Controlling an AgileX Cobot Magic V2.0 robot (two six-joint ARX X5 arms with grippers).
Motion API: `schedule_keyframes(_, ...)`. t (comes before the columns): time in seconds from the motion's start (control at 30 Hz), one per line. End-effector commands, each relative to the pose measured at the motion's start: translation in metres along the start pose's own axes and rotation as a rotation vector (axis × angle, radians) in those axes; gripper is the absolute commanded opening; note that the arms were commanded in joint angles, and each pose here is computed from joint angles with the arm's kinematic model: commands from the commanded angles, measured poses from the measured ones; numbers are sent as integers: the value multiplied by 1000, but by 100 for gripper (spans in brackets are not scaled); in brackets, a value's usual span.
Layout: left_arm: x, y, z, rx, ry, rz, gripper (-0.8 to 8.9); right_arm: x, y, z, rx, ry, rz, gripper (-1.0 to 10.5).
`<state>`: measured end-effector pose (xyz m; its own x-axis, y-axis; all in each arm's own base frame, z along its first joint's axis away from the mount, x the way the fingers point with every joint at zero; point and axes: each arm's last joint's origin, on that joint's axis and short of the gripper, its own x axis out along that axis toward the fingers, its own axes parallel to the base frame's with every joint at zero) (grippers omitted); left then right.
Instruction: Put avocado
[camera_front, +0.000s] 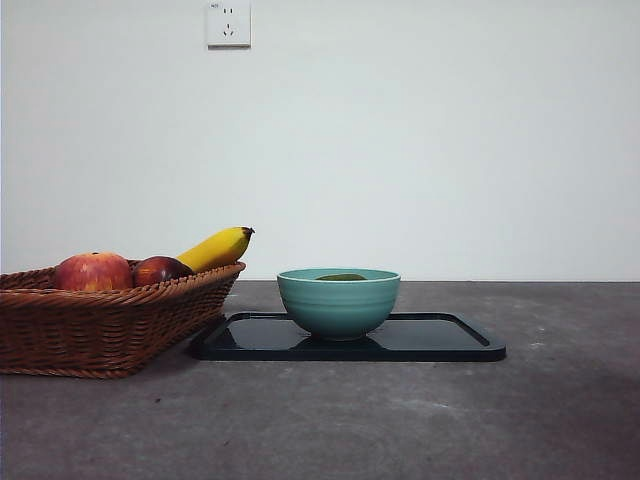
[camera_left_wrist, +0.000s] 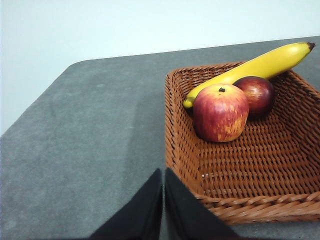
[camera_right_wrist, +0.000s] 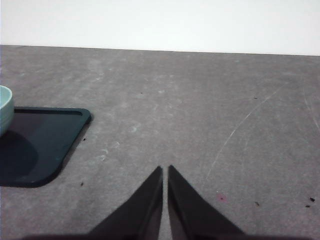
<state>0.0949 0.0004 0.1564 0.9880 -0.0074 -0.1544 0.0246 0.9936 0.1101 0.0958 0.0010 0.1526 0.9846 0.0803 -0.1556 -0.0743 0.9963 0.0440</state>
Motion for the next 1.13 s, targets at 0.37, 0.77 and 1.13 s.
schedule_keyframes(0.37, 2, 0, -7, -4, 25, 2, 6, 0, 0, -1, 18, -9, -2, 9)
schedule_keyframes(0.77, 2, 0, -7, -4, 25, 2, 6, 0, 0, -1, 18, -9, -2, 9)
schedule_keyframes(1.13, 2, 0, -7, -4, 25, 2, 6, 0, 0, -1, 18, -9, -2, 9)
